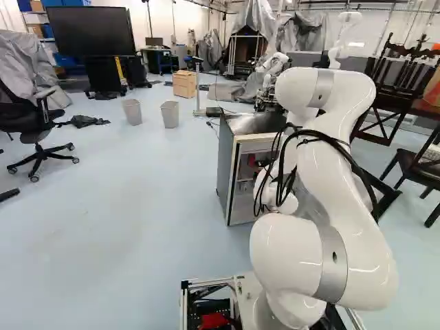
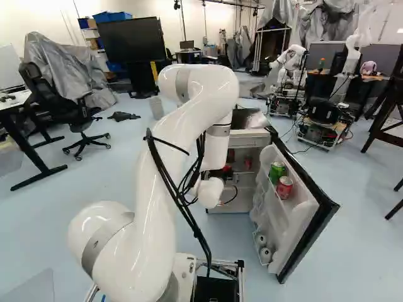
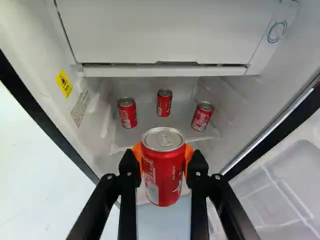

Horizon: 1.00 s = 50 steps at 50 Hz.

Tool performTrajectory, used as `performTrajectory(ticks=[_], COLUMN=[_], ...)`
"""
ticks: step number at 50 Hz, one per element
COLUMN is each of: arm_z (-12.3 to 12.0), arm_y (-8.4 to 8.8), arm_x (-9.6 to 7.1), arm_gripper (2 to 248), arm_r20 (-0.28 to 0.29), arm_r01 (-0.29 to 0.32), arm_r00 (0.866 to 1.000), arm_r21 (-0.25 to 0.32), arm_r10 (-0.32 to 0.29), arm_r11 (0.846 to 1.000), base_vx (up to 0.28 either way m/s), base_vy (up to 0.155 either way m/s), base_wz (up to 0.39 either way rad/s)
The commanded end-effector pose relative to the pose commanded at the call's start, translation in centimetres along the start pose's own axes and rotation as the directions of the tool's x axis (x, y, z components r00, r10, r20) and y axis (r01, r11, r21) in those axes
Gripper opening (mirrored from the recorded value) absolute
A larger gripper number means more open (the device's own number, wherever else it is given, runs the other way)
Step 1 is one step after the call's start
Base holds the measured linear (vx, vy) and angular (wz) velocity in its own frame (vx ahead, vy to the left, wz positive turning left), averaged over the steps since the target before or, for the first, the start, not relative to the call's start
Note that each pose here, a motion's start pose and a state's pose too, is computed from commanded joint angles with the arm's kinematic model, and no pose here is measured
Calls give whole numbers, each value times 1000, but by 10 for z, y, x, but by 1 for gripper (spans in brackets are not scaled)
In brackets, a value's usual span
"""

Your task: Grab a drink from the fridge

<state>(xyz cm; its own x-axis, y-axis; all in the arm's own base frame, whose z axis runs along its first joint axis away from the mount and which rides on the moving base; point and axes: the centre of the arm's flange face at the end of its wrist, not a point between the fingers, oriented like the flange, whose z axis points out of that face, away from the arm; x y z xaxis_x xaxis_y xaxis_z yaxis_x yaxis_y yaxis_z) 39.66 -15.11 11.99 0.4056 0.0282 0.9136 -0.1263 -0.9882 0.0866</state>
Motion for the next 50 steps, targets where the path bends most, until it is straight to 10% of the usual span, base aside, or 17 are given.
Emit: performTrajectory(ticks=[50], arm_z=[-59], arm_y=[3], arm_x=[37], arm_gripper=[98], arm_r20=[62], arm_r01=[2], arm_r00=[998], arm_r21=[-12], arm_r10=[-1], arm_r11=[1000], base_vx=[0], base_vy=[0], base_wz=[0])
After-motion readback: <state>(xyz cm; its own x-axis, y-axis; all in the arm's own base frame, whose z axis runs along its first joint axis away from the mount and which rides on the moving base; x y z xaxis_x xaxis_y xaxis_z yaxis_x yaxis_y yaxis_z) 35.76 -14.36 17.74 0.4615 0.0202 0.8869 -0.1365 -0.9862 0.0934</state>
